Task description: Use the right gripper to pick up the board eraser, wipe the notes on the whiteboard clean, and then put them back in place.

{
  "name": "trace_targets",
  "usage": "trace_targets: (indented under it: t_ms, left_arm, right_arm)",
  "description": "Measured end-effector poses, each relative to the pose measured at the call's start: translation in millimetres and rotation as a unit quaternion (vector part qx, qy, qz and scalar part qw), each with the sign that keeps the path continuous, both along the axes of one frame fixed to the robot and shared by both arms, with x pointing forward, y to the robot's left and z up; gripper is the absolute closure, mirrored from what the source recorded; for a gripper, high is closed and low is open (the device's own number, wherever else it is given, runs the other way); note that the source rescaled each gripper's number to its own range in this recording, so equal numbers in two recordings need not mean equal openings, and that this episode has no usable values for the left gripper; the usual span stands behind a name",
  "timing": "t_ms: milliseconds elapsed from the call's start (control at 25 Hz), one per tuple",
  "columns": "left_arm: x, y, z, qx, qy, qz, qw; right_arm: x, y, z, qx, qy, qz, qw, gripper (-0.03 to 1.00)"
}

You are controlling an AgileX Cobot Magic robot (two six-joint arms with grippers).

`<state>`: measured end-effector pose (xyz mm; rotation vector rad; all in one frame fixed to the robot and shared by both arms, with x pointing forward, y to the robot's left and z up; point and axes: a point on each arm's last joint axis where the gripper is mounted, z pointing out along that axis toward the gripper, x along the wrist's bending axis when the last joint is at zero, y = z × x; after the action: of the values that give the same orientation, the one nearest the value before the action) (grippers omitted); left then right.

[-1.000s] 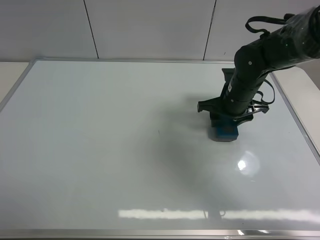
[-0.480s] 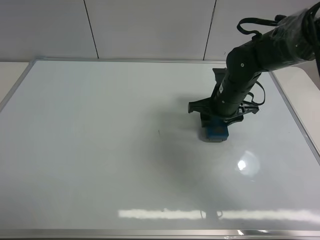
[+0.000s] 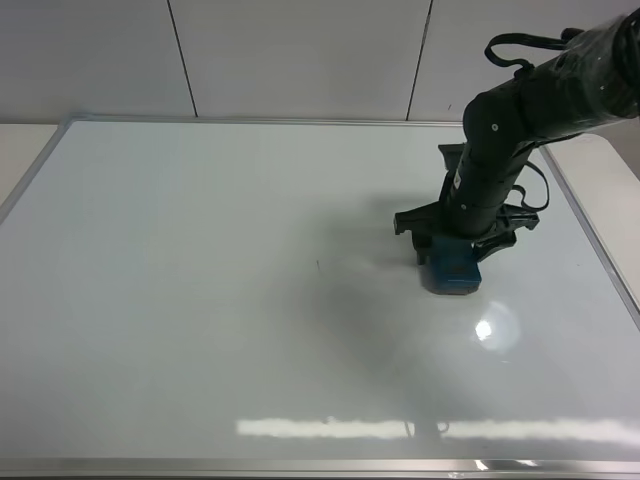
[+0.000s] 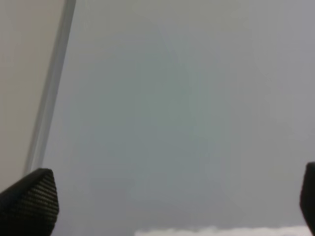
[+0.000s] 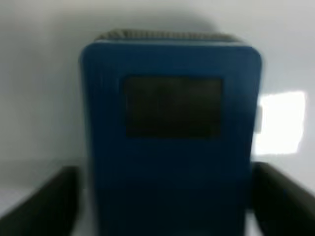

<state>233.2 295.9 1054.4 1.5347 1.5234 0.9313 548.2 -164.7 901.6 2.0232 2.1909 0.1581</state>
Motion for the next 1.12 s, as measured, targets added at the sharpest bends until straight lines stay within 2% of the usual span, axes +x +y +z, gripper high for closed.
trace_targets:
  t_ms: [80,160,240,360,520,720,880,1120]
  left_arm:
    - [0.0,0.0,0.0,0.000,0.000,0.000,1.000]
    - [0.0,0.0,0.0,0.000,0.000,0.000,1.000]
    - [0.0,0.0,0.0,0.000,0.000,0.000,1.000]
    - [0.0,0.0,0.0,0.000,0.000,0.000,1.000]
    - [0.0,0.0,0.0,0.000,0.000,0.000,1.000]
    - [0.0,0.0,0.0,0.000,0.000,0.000,1.000]
    - [0.0,0.0,0.0,0.000,0.000,0.000,1.000]
    - [0.0,0.0,0.0,0.000,0.000,0.000,1.000]
  right_arm:
    - [1.2,0.7,0.2,0.001,-0.006,0.017,1.000,0.10]
    - [1.8,0.9,0.3,0.000,-0.009,0.023,1.000,0.02]
    - [1.7,0.8,3.9,0.002,-0.014,0.024,1.000,-0.01]
    - [1.5,-0.3,21.6,0.007,-0.041,0.031,0.999,-0.03]
    - [0.1,-10.4,62.3,0.015,-0.102,0.033,0.994,-0.03]
    - [-5.4,-46.2,110.7,0.020,-0.158,-0.013,0.987,-0.03]
    - [-19.6,-76.9,144.0,0.002,-0.185,-0.049,0.982,-0.03]
    - [-55.0,-97.7,196.0,0.008,-0.254,-0.075,0.964,-0.03]
